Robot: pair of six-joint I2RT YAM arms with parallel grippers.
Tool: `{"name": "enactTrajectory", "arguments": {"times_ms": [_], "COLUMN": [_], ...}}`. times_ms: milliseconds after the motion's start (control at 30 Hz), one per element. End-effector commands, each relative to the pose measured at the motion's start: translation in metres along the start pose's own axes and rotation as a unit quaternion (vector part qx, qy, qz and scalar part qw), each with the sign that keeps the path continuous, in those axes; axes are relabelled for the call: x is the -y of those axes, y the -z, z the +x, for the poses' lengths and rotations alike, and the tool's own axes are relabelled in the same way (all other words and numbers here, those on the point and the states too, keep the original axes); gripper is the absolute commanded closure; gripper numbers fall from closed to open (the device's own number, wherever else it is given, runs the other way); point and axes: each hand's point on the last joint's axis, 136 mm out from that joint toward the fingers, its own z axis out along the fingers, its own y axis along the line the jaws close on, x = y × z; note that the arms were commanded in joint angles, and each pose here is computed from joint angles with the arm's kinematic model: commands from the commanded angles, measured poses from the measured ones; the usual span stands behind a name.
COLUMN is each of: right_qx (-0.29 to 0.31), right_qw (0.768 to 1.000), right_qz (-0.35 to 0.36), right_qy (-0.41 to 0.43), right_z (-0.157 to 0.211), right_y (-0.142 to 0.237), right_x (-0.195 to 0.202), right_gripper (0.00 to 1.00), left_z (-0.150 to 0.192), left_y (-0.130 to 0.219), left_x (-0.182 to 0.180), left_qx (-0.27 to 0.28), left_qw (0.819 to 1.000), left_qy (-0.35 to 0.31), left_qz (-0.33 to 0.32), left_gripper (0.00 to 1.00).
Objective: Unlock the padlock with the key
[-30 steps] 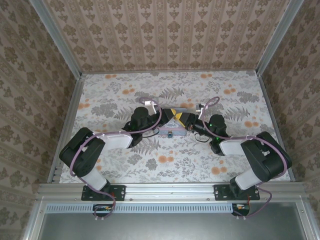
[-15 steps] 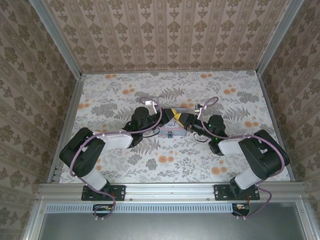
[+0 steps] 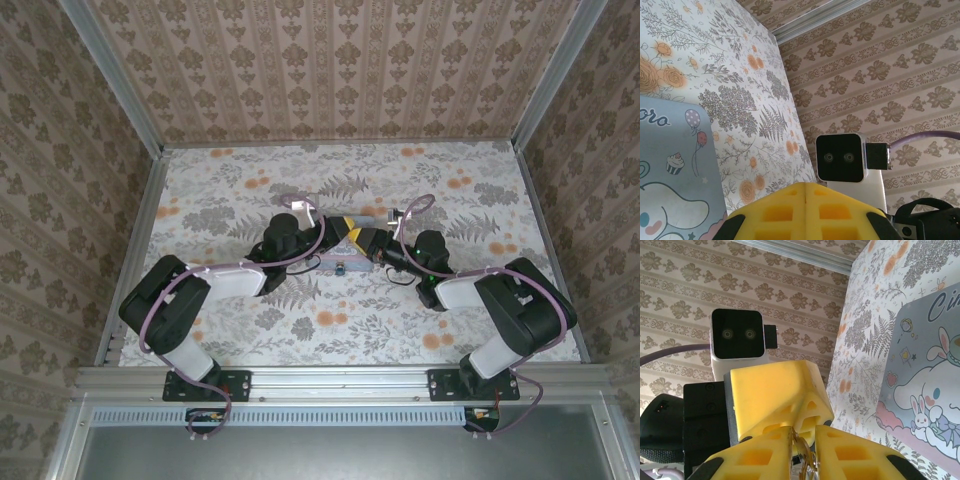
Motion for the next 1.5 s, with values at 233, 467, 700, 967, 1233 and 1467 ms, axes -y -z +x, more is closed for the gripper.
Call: {"name": "enactTrajectory", "arguments": {"times_ms": [233,467,700,967,1233,1467], "right_qx": [-0.001,0.013,0.033,0.047,0.061,0.076], "right_qw": [1.0,1.0,0.999,0.999,0.998,0.997], "right_qz": [-0.027,-0.02,-0.011,-0.004,0.011,0.025], "right_qy": [0.014,0.011,0.004,-0.002,-0.008,-0.013], "right_z": [-0.001,-0.005,-0.011,-0.015,-0.018,-0.021], "right_y": [-0.002,0.001,0.003,0.005,0.009,0.014], "right_x": [-0.014,-0.01,-0.006,-0.003,0.003,0.009], "right_gripper": [0.85,1.0,1.0,1.0,1.0,1.0], "left_z": [-0.01,-0.01,-0.008,-0.006,-0.003,0.001], "left_y": [-0.001,0.002,0.005,0.008,0.01,0.014], "left_x": [0.021,0.019,0.018,0.019,0.022,0.022], "left_qx": [0.017,0.023,0.028,0.038,0.045,0.052], "left_qw": [0.999,0.999,0.999,0.999,0.999,0.998], "left_qy": [-0.01,-0.008,-0.005,-0.004,-0.009,-0.013], "left_qz": [0.027,0.026,0.026,0.029,0.028,0.02], "left_gripper": [1.0,1.0,1.0,1.0,1.0,1.0]}}
